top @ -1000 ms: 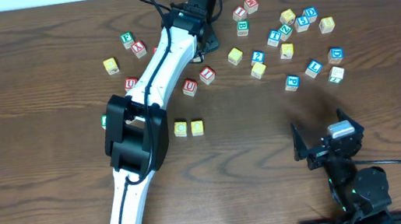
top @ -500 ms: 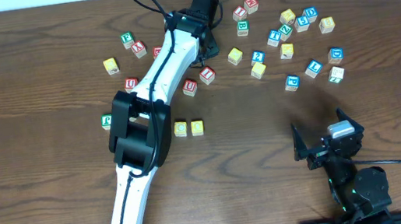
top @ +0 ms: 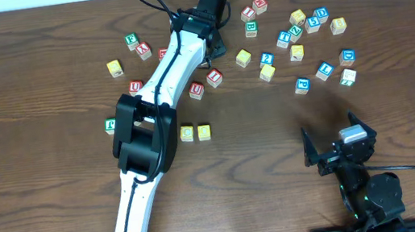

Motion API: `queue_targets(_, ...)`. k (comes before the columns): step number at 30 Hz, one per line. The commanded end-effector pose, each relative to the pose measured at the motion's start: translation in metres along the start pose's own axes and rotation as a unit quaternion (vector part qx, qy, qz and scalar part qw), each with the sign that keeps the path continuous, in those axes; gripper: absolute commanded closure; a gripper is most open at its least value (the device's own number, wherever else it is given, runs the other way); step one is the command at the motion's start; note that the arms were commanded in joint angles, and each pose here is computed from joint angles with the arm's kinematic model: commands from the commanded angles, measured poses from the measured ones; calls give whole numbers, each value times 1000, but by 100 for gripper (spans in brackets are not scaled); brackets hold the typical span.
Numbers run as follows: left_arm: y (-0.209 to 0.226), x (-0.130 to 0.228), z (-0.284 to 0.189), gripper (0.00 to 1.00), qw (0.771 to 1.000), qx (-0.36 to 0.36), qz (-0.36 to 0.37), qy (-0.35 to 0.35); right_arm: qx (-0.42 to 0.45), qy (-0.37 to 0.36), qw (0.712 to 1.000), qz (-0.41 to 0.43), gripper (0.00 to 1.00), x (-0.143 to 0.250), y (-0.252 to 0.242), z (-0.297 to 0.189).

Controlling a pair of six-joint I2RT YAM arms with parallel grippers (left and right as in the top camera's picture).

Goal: Spell out CORL
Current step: 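Lower the left gripper and grasp the green R block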

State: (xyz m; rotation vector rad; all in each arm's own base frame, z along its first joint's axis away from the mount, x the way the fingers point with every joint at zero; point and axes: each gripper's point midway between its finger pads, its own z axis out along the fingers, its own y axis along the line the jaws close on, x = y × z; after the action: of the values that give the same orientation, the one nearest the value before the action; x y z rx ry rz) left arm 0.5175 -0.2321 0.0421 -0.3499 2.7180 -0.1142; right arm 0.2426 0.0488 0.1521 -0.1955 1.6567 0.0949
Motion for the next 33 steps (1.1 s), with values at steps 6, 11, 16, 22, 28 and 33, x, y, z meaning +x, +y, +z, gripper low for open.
queue_targets(6,8,2,6,46,1000,-17,10,1,4,0,1000,-6,1,0,-2,0)
queue_targets(11,9,2,6,46,1000,-18,11,3,4,0,1000,-6,1,0,-2,0)
queue_targets(16,11,5,9,46,1000,-20,11,5,4,0,1000,-6,1,0,-2,0)
queue_targets(22,11,5,9,46,1000,-21,11,6,4,0,1000,-6,1,0,-2,0)
queue_targets(28,10,10,10,46,1000,-21,14,11,4,0,1000,-6,1,0,-2,0)
queue_targets(33,9,16,15,46,1000,-22,18,13,4,0,1000,-6,1,0,-2,0)
